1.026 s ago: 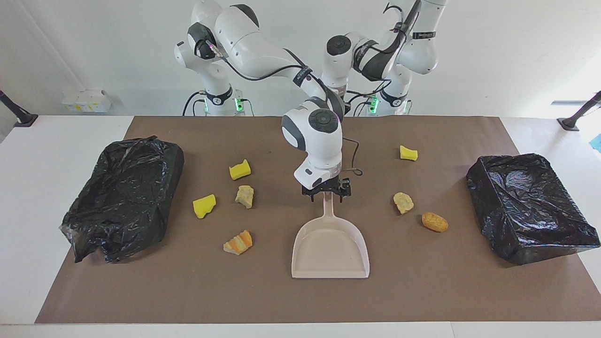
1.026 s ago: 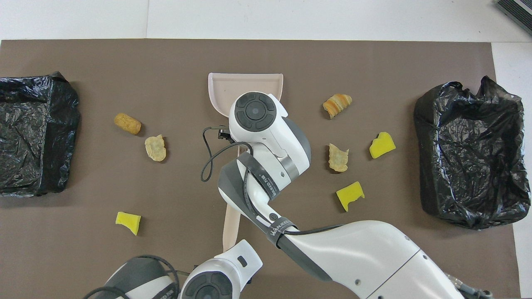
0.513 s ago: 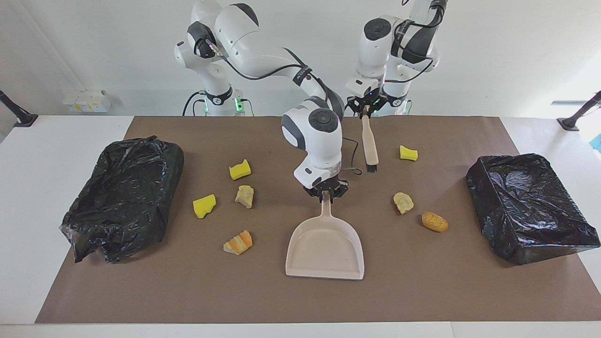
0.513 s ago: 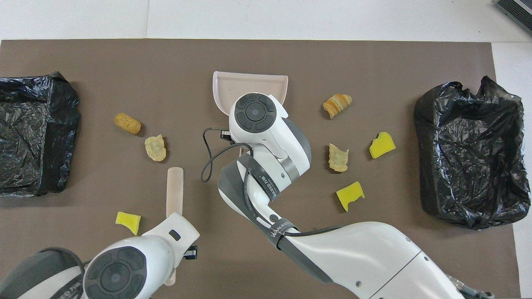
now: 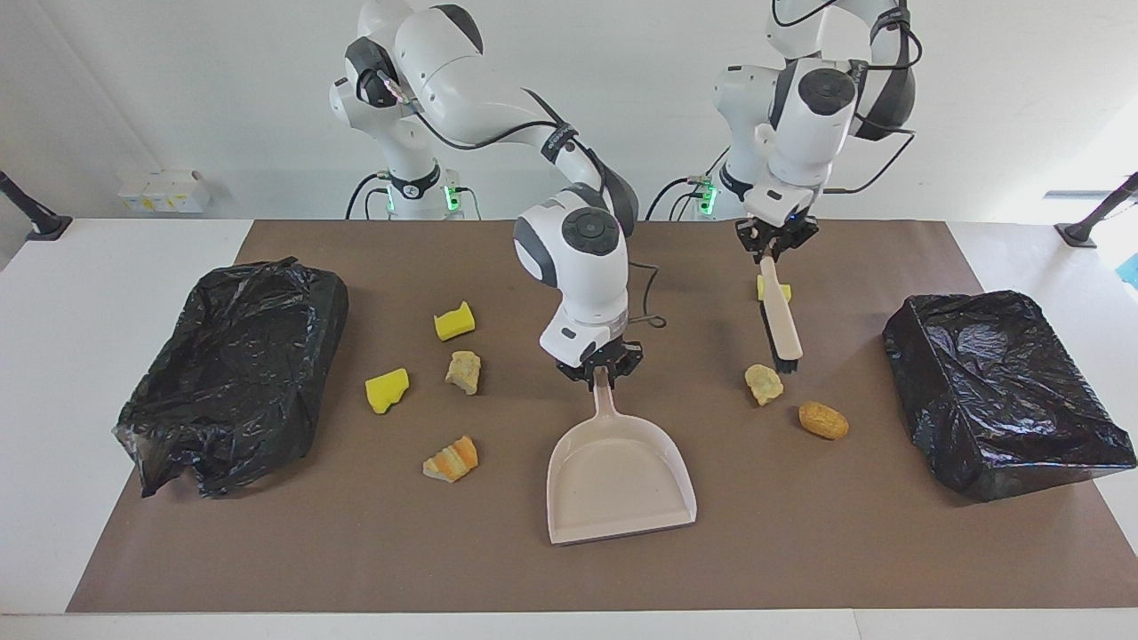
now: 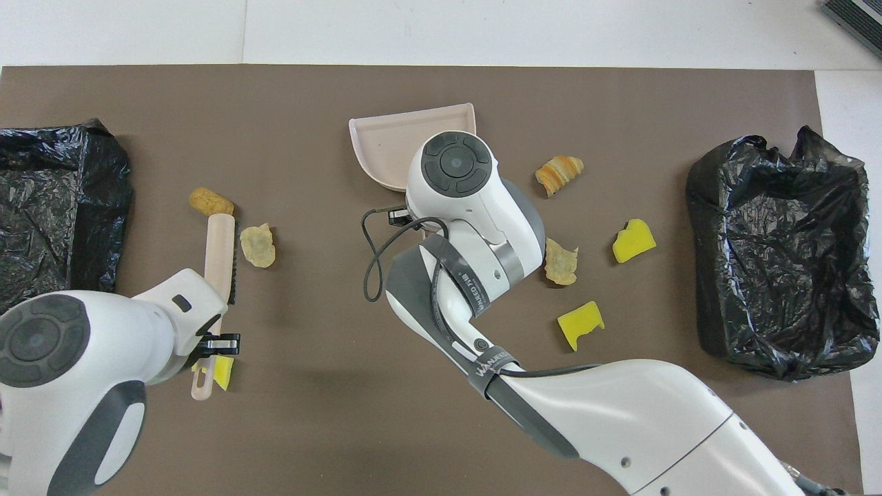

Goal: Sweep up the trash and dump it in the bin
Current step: 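Grasp the dustpan with the right gripper while the left gripper grasps the brush, then sweep crumbs with the left gripper's brush toward the held dustpan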

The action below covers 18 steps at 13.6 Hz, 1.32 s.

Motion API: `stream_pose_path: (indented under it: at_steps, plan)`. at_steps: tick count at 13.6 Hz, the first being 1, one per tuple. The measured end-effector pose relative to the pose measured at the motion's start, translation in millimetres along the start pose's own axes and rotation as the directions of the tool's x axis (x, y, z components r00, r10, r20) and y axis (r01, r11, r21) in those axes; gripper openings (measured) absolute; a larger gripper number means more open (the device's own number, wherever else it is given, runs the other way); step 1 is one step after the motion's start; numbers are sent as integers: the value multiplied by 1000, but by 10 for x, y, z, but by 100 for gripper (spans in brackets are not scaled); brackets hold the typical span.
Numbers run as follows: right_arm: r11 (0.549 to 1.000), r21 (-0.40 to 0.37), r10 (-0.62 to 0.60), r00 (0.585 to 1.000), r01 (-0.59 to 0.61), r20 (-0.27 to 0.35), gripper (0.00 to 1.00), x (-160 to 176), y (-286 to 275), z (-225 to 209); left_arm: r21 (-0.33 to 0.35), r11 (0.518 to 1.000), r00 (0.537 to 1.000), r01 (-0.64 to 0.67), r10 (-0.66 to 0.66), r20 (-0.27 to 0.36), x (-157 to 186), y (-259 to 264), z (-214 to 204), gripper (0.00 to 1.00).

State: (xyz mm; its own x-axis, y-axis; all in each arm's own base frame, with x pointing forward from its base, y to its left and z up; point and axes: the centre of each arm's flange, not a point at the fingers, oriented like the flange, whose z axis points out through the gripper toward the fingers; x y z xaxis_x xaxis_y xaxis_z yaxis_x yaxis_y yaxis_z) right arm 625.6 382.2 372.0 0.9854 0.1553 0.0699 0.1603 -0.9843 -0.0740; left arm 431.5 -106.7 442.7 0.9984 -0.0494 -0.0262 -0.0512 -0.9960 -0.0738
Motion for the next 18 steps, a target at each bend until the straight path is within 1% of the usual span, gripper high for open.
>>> stream_pose_path:
  at_steps: [3,4,5,7,9,11,13,15,18]
  plan:
    - [989,-6,-148,989,148,7,33,46,281,-261,-8,1000,1000,8,-9,-29,311,-411,162,27]
    - [974,-10,-225,974,225,20,33,32,374,-347,-7,1000,999,15,-16,-31,432,-520,198,27]
    - [948,-11,-316,948,317,38,33,5,482,-438,-6,1000,999,20,-20,-32,567,-623,229,27]
    - [881,0,-472,878,473,85,33,-102,614,-585,-5,1000,999,27,-27,-43,785,-821,327,27]
    - [810,20,-584,802,587,123,33,-245,592,-683,-5,999,998,32,-32,-57,917,-1046,483,27]
    - [714,42,-697,704,699,137,33,-393,473,-689,-4,999,997,39,-39,-67,983,-1247,639,27]
    - [639,60,-765,626,767,150,33,-560,332,-627,-3,1000,998,19,-19,-57,1020,-1269,782,27]
    - [581,62,-810,569,812,142,33,-729,210,-545,-2,999,998,-49,49,-43,1038,-1164,867,27]
    - [513,48,-855,505,857,118,33,-987,247,-332,0,982,982,-188,188,-31,1037,-855,883,27]
